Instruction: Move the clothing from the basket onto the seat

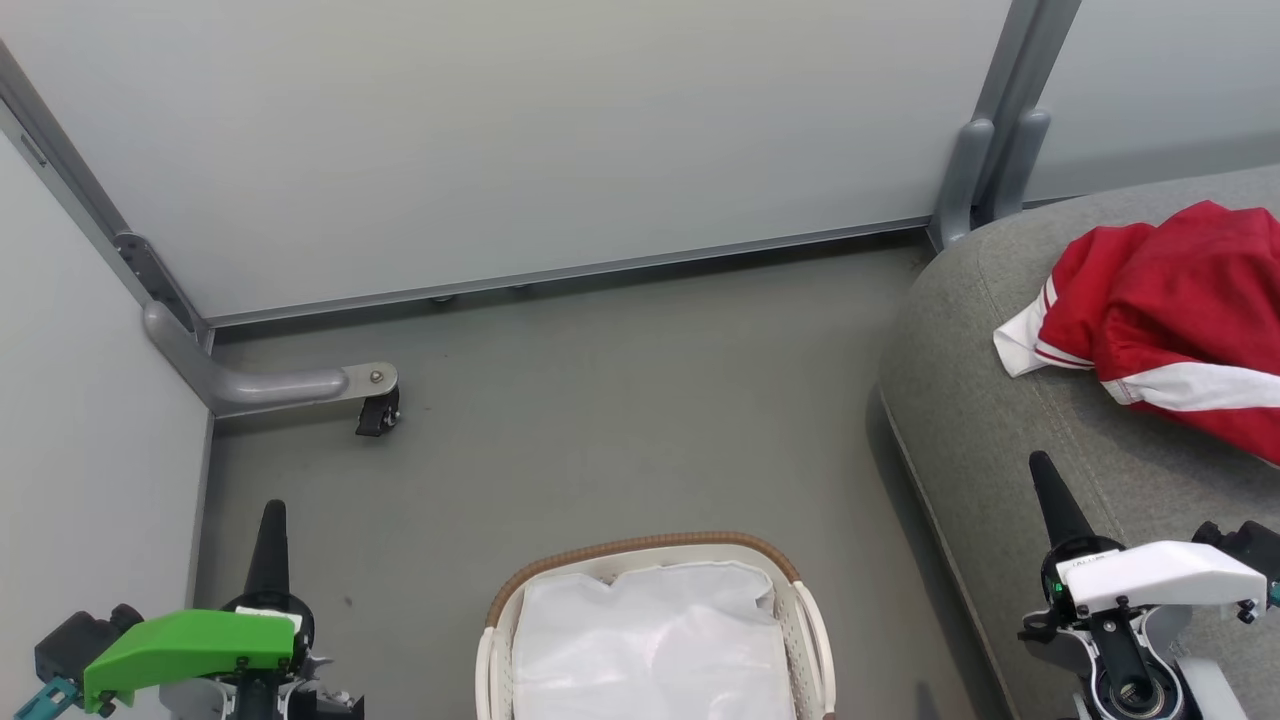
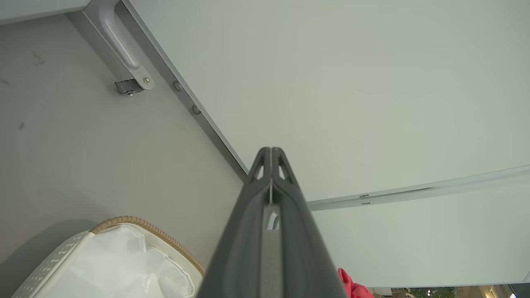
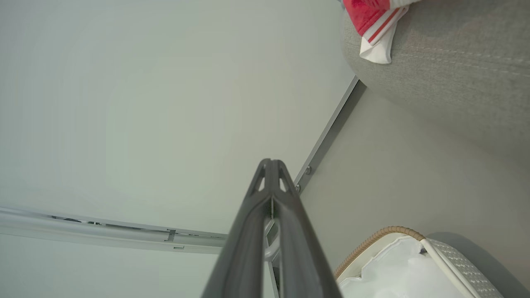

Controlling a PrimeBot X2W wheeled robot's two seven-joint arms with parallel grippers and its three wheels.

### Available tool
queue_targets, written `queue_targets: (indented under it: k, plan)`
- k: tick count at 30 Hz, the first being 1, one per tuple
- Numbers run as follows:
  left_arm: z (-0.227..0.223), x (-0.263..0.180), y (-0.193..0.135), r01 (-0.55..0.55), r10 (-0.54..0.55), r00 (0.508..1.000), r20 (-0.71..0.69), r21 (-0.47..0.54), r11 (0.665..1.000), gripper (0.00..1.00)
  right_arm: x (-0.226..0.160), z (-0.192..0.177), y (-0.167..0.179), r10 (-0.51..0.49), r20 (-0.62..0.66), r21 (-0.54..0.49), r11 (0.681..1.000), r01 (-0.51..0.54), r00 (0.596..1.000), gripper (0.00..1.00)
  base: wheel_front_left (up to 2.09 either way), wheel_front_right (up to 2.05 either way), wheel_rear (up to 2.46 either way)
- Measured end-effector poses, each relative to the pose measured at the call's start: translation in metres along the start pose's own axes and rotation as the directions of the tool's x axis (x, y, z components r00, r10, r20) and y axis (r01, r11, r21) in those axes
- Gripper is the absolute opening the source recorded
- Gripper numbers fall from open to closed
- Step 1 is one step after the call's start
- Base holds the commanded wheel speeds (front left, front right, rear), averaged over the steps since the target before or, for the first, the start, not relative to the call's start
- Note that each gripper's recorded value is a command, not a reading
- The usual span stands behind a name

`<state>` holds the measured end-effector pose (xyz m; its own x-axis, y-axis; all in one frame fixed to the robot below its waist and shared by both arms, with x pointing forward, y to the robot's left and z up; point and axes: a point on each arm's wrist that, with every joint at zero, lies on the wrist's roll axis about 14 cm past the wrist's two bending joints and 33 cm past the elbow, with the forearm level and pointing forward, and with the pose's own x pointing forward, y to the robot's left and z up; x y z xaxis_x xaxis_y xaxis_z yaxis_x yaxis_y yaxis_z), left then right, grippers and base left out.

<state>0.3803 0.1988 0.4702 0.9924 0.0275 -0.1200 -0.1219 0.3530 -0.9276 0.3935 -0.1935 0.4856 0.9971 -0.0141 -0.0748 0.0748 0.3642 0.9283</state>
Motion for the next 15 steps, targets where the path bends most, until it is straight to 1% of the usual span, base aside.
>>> queue_targets:
  k: [15]
  plan:
    - [0.004,0.0016,-0.0095,0.031,-0.031,1.0,0.0,-0.126,0.992,0.0,-0.0016,0.004,0.005,0.019,0.003,0.131,0.991,-0.019,1.0,0.0,0.0,0.0,0.0]
